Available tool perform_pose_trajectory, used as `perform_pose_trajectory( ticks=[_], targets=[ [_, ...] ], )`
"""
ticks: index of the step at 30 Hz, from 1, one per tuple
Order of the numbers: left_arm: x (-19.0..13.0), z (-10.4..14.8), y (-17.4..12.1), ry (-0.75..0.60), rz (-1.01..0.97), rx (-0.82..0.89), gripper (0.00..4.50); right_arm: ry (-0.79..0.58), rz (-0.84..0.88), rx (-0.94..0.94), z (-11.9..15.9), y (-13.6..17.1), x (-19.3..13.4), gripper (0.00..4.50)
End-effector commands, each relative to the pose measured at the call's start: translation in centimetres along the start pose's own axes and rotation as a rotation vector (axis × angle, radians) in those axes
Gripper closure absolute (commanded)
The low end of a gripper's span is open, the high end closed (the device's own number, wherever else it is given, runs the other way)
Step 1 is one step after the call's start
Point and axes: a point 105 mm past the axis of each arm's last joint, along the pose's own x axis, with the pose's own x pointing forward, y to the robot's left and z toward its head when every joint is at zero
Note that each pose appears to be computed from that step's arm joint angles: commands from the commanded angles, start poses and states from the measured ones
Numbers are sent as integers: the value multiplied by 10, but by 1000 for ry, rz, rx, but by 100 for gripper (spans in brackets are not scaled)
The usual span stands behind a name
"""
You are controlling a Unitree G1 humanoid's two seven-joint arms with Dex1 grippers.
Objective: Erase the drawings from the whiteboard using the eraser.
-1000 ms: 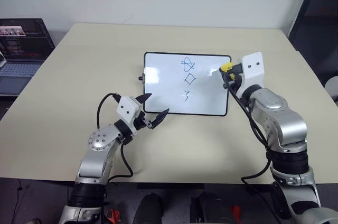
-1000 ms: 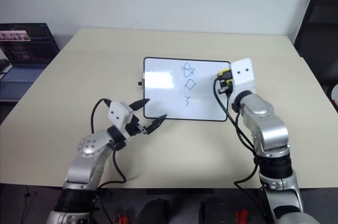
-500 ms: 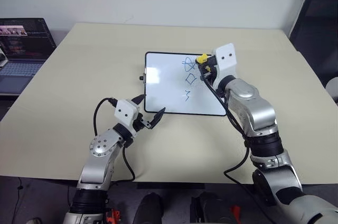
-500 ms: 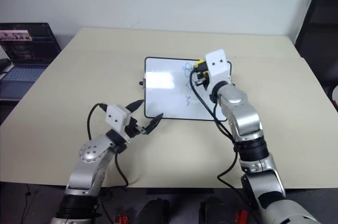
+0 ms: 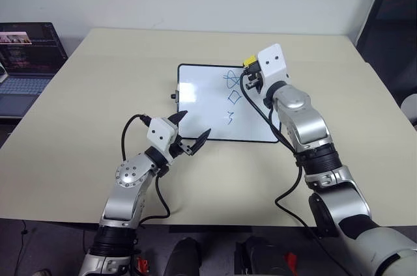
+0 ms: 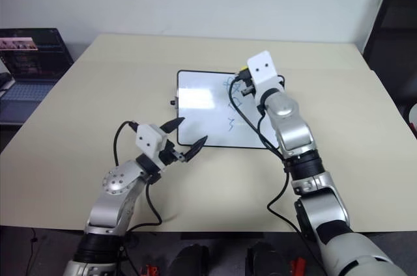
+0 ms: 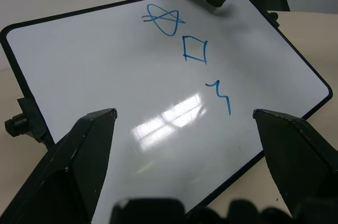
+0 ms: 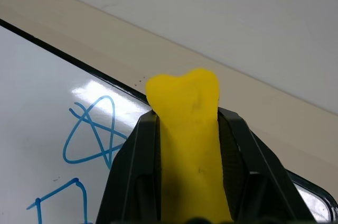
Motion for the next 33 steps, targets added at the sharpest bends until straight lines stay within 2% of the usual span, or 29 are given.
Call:
perform_pose_trajectory(
  ticks=[1,10,28,33],
  targets=[
    [1,19,7,-60,13,45,0,-59,30,-37,21,10,3,341],
    [-7,23,16,-55,51,65,0,13,142,-44,10,38,7,341],
    [-8,24,13,-55,72,59,0,56,140,-35,8,27,16,341],
    [-9,25,13,-56,74,60,0,73,169,-45,4,35,17,341]
  ],
)
